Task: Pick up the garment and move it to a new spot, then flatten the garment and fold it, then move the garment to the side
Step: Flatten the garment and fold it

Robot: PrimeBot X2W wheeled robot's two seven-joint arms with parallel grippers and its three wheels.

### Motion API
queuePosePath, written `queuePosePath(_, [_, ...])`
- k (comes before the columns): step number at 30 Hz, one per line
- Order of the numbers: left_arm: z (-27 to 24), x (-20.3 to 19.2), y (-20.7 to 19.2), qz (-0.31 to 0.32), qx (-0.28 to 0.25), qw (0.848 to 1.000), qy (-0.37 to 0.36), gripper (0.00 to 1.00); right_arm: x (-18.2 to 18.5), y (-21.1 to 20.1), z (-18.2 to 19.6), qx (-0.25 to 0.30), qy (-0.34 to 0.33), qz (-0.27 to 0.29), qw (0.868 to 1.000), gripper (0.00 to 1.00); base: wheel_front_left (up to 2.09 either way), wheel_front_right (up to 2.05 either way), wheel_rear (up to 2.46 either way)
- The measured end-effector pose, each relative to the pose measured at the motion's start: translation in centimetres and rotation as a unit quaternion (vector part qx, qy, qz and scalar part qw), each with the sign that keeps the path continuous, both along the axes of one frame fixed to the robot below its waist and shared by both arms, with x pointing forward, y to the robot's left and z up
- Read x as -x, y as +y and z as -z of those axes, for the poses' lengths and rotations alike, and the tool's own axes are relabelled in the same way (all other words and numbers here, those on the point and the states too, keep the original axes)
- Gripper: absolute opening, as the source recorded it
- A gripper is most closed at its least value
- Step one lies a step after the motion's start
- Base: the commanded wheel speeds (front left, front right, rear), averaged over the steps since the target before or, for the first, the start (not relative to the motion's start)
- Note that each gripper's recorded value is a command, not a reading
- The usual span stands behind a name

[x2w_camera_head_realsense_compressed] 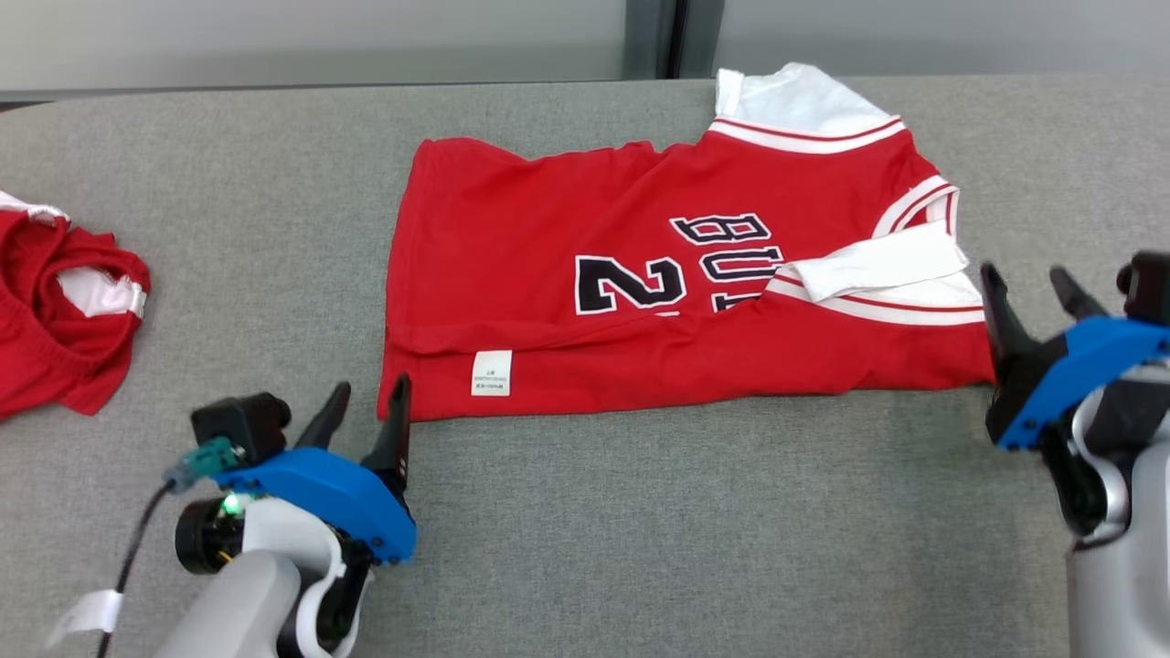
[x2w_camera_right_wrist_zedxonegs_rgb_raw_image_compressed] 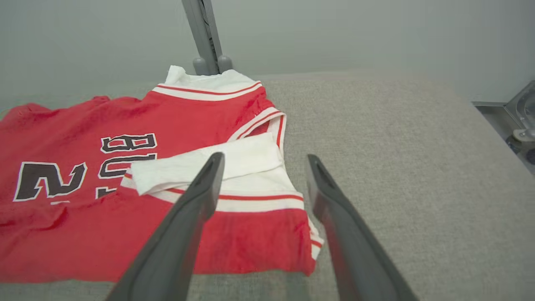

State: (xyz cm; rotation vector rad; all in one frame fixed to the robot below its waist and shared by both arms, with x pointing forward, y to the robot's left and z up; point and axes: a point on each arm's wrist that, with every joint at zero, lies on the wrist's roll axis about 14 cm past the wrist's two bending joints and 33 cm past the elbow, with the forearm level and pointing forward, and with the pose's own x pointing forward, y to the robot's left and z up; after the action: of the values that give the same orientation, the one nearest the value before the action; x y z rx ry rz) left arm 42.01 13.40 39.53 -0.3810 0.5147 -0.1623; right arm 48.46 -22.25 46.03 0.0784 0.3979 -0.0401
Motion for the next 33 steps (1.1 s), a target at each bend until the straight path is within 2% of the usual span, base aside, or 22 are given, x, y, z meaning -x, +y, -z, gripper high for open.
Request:
queuePosePath(5, [1.7, 1.0, -0.5, 0.01, -0.028, 0.999, 0.02, 1.0, 2.3, -1.5, 2.2, 0.006, 0.034, 0.027, 0.999, 1.0, 0.0, 0.0, 0.0])
queuePosePath(10, [3.3, 0.5, -0.4, 0.009, -0.053, 0.998, 0.035, 1.0, 3.0, -2.3, 4.7, 0.012, 0.062, 0.041, 0.997, 1.0, 0.0, 0.0, 0.0])
queuePosePath(22, [4.8, -1.1, -1.3, 0.032, -0.065, 0.996, 0.048, 1.0, 2.4, -2.1, 9.8, 0.002, 0.131, 0.049, 0.99, 1.0, 0.0, 0.0, 0.0])
queuePosePath(28, [5.6, -0.8, -1.7, 0.046, -0.065, 0.994, 0.072, 1.0, 2.4, -1.8, 10.8, -0.005, 0.149, 0.048, 0.988, 1.0, 0.0, 0.0, 0.0])
queuePosePath(29, [5.7, -0.7, -1.9, 0.05, -0.065, 0.994, 0.077, 1.0, 2.5, -1.7, 10.9, -0.006, 0.151, 0.046, 0.987, 0.86, 0.0, 0.0, 0.0])
queuePosePath(30, [5.8, -0.6, -2.1, 0.055, -0.064, 0.993, 0.079, 0.48, 2.5, -1.6, 11.0, -0.005, 0.154, 0.044, 0.987, 0.45, 0.0, 0.0, 0.0])
queuePosePath(31, [5.8, -0.5, -2.2, 0.058, -0.062, 0.993, 0.08, 0.24, 2.5, -1.4, 11.0, -0.009, 0.153, 0.042, 0.987, 0.45, 0.0, 0.0, 0.0])
queuePosePath(32, [5.8, -0.4, -2.3, 0.059, -0.059, 0.993, 0.084, 0.0, 2.5, -1.3, 11.0, -0.012, 0.153, 0.041, 0.987, 0.0, 0.0, 0.0, 0.0])
queuePosePath(33, [5.8, -0.3, -2.4, 0.062, -0.056, 0.993, 0.084, 0.0, 2.5, -1.1, 11.0, -0.014, 0.153, 0.039, 0.987, 0.0, 0.0, 0.0, 0.0])
